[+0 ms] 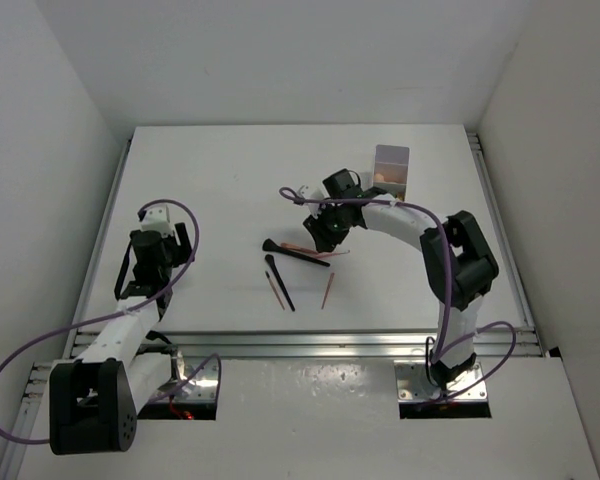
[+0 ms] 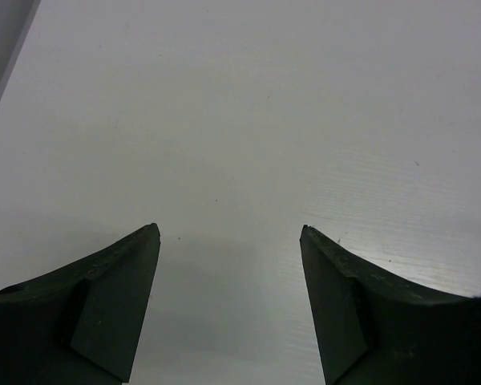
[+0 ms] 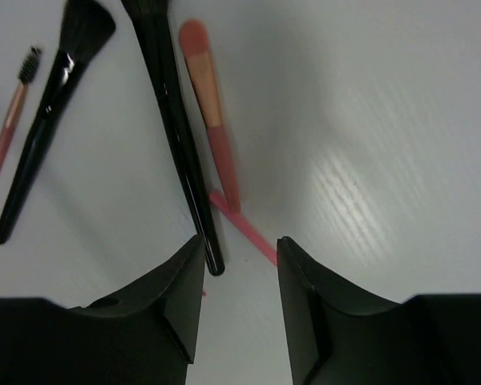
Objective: Organize the makeup
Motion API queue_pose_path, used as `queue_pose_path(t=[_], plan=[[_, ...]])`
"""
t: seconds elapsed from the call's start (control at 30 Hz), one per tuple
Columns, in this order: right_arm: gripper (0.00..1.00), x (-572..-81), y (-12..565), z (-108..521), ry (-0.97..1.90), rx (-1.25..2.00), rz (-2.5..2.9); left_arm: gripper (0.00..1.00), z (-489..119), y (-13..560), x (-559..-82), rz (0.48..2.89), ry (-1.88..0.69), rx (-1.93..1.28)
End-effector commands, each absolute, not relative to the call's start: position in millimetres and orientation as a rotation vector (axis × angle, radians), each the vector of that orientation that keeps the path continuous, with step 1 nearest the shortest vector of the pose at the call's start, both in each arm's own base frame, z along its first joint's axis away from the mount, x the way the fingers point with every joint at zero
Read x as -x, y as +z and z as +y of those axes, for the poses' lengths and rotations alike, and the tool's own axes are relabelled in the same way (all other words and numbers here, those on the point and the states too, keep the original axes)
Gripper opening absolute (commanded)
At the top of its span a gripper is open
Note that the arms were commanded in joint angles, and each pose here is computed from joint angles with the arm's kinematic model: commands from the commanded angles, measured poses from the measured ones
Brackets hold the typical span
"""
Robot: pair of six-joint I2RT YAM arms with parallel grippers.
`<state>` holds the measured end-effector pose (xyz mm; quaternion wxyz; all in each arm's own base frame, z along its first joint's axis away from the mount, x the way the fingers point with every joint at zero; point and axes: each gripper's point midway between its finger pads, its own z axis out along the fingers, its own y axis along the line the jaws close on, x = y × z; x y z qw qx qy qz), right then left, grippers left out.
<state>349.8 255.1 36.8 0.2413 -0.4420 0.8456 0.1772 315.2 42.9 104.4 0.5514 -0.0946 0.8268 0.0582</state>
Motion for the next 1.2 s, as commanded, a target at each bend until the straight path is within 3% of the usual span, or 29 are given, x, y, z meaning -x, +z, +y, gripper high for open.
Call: queue_pose_path(t=[0.0, 0.23, 0.37, 0.47, 0.5, 0.67, 0.9, 1.17], plan=[[0.42, -345.2, 41.2, 240.9, 0.450, 1.269, 2.360, 0.76, 41.7, 107.5, -314.4, 1.937, 0.116, 0.219], [0.41, -346.6, 51.6, 243.6, 0.497, 0.967, 2.416, 0.76, 34.0, 102.4, -314.6, 1.950, 0.078, 0.180], [0.39, -326.4, 47.8, 232.2, 0.484, 0.955, 2.499, 0.76, 32.9, 106.5, -316.8, 1.943, 0.075, 0.165], [0.35, -324.9, 57.0, 192.8, 0.175, 0.527, 2.767, 0.76, 34.8, 102.4, -314.5, 1.952, 0.091, 0.161], [0.40, -323.7, 58.8, 188.9, 0.126, 0.143, 2.823, 0.76, 34.9, 104.3, -315.7, 1.943, 0.091, 0.160], [0.50, -317.1, 54.8, 208.6, 0.247, -0.400, 2.722, 0.76, 35.6, 100.3, -313.4, 1.952, 0.106, 0.166], [0.51, -290.3, 42.1, 224.7, 0.049, -0.292, 2.849, 0.77, 31.2, 96.8, -313.2, 1.945, 0.146, 0.149], [0.41, -253.0, -2.9, 220.8, 0.003, -0.408, 2.889, 0.80, 20.4, 102.2, -316.6, 1.898, 0.158, 0.128]])
